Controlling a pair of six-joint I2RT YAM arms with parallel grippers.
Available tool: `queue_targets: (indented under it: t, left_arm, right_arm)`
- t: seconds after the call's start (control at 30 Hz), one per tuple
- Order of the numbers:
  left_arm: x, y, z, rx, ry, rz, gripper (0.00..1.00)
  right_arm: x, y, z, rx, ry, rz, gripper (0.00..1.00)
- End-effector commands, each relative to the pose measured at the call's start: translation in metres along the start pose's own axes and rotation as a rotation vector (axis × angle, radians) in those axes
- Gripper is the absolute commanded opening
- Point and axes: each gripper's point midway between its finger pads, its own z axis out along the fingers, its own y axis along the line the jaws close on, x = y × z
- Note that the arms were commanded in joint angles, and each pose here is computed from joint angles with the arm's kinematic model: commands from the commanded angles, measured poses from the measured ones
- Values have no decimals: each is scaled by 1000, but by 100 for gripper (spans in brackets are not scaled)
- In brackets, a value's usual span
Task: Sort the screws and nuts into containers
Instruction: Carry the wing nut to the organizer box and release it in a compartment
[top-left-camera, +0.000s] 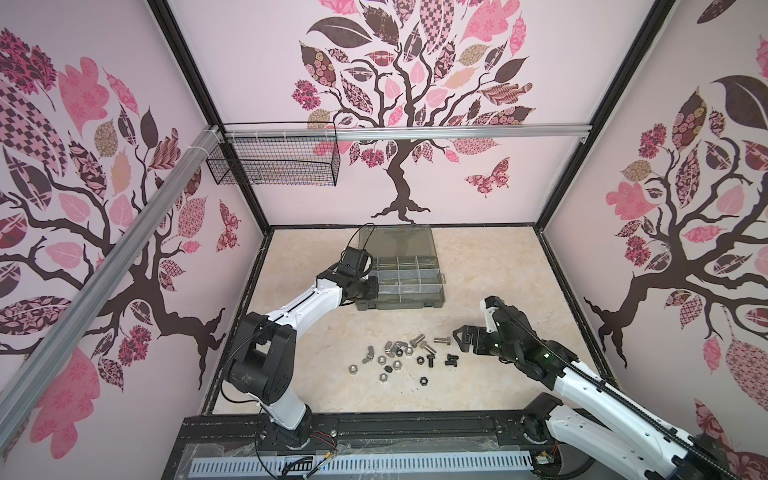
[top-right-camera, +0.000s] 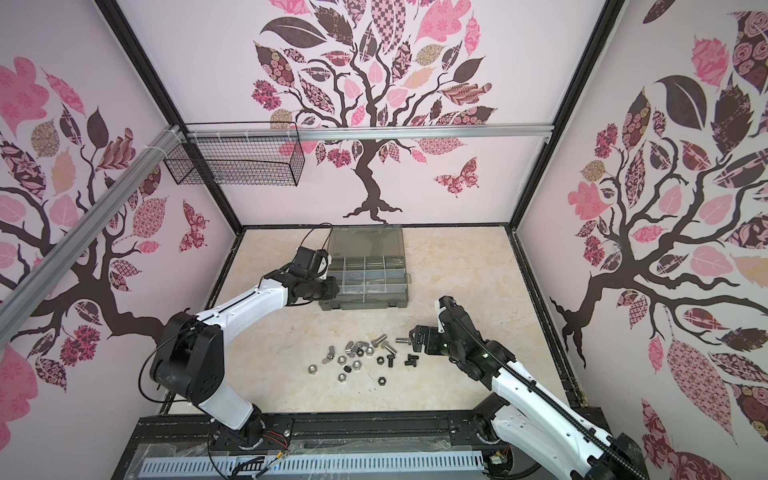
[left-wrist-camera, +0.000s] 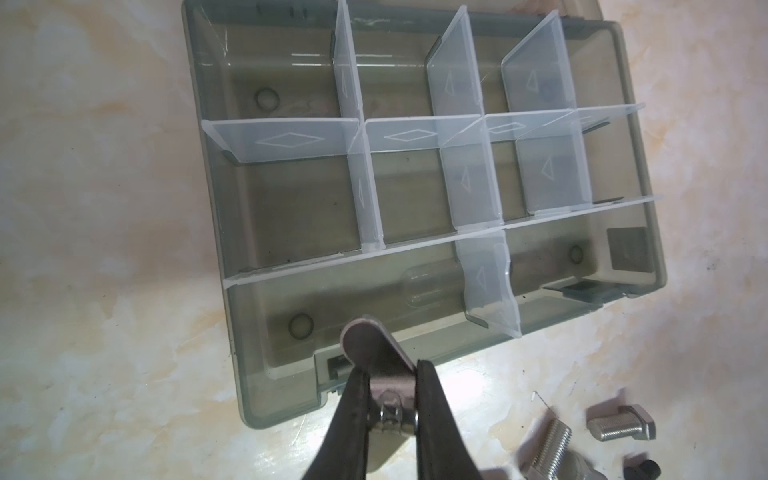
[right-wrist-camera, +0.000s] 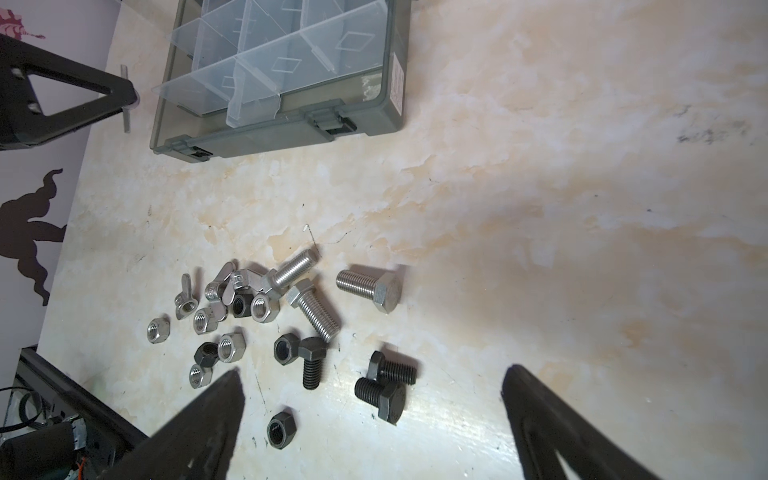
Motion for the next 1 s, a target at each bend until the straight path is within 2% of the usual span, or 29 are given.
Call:
queue_targets:
  t: [0.0,0.37,0.53,0.73,0.97]
  left_arm:
    - [-16,-4,-2,20,-23,25,10]
    - [-15,-4,11,28,1,27,12]
    - [-14,-2,12,26,1,21,23]
    - [-13,2,14,21,6,7,31]
    - [-12,5,2,25,-16,-16,33]
  right_arm:
    - [-10,4,-9,3,-32,7,100]
    - [-9,3,-7,6,-26,13,100]
    - [-8,2,-8,10,-23,14,99]
    - [-9,3,-9,9,-25,17,99]
    - [-11,5,-8,7,-22,7,100]
